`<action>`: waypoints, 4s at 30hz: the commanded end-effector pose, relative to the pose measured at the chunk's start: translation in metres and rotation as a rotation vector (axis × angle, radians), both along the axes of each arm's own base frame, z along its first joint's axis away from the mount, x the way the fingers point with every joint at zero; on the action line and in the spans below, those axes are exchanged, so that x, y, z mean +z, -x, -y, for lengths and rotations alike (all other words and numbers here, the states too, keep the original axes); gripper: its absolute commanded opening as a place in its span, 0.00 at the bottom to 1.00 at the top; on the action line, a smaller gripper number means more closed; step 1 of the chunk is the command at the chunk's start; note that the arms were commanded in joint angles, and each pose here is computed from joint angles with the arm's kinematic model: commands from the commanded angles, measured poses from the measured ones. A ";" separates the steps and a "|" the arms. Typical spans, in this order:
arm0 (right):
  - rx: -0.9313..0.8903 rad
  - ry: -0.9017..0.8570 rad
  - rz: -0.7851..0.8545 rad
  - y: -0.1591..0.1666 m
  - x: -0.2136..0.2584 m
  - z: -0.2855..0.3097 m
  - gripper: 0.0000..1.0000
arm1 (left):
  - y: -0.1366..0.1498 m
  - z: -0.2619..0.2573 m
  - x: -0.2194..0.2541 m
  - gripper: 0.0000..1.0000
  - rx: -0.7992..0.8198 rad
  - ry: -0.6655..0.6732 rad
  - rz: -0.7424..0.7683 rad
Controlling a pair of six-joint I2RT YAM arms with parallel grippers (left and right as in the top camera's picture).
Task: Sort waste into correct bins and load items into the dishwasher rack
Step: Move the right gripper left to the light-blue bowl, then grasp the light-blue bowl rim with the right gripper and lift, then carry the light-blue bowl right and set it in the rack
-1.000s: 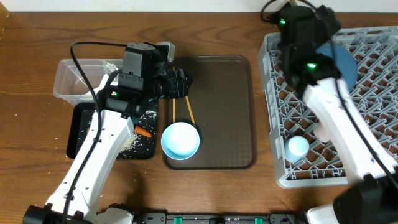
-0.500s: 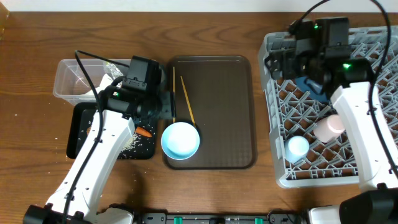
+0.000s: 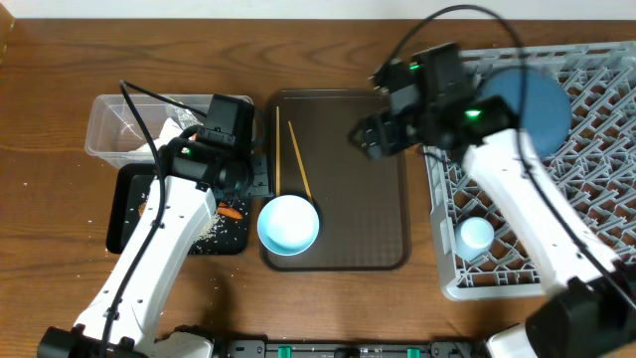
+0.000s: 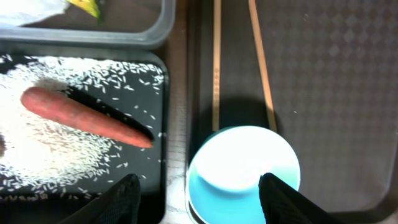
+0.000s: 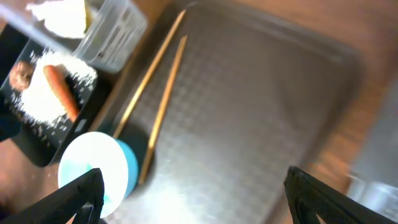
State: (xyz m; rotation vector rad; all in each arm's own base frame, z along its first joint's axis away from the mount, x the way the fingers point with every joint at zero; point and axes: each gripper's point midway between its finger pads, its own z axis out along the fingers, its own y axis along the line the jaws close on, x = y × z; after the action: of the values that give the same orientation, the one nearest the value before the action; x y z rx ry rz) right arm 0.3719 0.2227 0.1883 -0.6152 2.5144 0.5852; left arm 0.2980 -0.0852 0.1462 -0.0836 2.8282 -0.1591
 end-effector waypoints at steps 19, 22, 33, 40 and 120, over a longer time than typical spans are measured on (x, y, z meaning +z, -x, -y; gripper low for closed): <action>0.440 0.326 -0.145 0.088 -0.153 -0.109 0.80 | -0.024 -0.069 0.018 0.62 0.278 0.078 0.098; 0.453 0.333 -0.141 0.090 -0.155 -0.111 0.64 | -0.024 -0.069 0.018 0.62 0.278 0.078 0.099; 0.455 0.344 -0.159 0.091 -0.165 -0.110 0.53 | -0.024 -0.069 0.018 0.62 0.278 0.079 0.102; 0.454 0.344 -0.159 0.090 -0.168 -0.112 0.36 | -0.024 -0.069 0.018 0.62 0.278 0.078 0.102; -0.955 0.891 -0.045 0.025 0.073 0.407 0.13 | -0.055 -0.067 0.029 0.64 0.271 0.097 0.221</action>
State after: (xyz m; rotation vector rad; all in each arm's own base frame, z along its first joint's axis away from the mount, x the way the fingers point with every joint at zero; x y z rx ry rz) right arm 0.3404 -0.1932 0.2673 0.3823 2.5954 -1.1143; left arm 0.3535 -0.0181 0.1790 -0.4349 2.5472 -0.2291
